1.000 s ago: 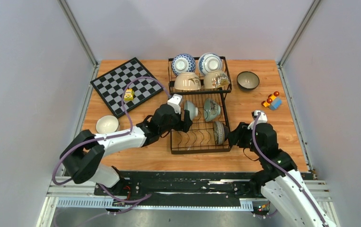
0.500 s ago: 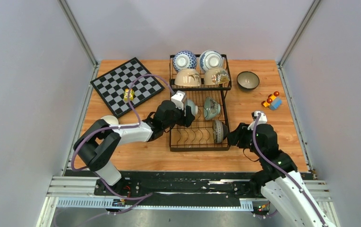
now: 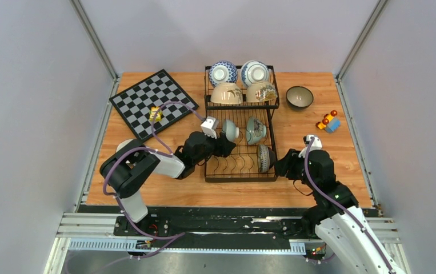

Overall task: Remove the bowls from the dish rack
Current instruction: Pick up the bowl from the dish rack.

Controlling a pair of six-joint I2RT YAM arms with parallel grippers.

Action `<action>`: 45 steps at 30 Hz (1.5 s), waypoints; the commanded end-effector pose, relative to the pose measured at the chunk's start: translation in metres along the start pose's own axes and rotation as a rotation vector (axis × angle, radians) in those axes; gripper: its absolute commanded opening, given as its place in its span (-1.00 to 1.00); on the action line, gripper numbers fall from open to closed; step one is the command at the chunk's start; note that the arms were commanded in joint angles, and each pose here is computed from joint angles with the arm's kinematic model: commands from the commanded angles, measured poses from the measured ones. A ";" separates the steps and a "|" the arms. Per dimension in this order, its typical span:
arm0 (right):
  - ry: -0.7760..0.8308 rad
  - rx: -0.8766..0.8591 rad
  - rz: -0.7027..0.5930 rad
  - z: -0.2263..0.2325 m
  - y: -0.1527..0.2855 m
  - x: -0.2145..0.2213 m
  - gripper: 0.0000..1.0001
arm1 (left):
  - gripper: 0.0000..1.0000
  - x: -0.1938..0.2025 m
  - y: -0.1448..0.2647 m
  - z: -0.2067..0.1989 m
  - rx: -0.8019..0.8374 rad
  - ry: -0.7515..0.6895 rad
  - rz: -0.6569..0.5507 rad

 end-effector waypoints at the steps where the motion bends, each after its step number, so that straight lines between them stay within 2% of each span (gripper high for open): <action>1: 0.003 -0.013 0.016 -0.001 -0.001 0.006 -0.04 | 0.28 -0.030 0.000 0.008 -0.037 0.035 -0.182; 8: -0.002 -0.013 0.025 -0.003 -0.003 0.010 -0.04 | 0.19 -0.043 -0.001 0.007 -0.027 0.038 -0.295; 14: -0.002 -0.011 0.032 -0.003 -0.004 0.011 -0.04 | 0.04 -0.034 -0.010 0.005 -0.001 0.040 -0.284; 33: -0.002 -0.010 0.041 -0.004 -0.006 0.013 -0.05 | -0.99 -0.034 -0.019 -0.013 0.118 0.096 -0.325; 38: -0.006 -0.012 0.045 -0.004 -0.006 0.014 -0.06 | -1.00 -0.044 -0.013 -0.024 0.183 0.135 -0.365; 41: -0.008 -0.014 0.047 -0.003 -0.006 0.015 -0.06 | -1.00 -0.065 -0.005 -0.033 0.243 0.190 -0.439; 45: -0.009 -0.019 0.043 -0.002 -0.005 0.014 -0.06 | -1.00 -0.086 0.002 -0.040 0.282 0.231 -0.480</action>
Point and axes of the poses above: each gripper's point midway between its finger pads, its own y axis back along the fingers, its own z axis along the line the jaws close on, x = y × z, the point moved 1 cm from there along y, back along the fingers, and after that the axes turned 15 degrees about -y, right-handed, at the moved point
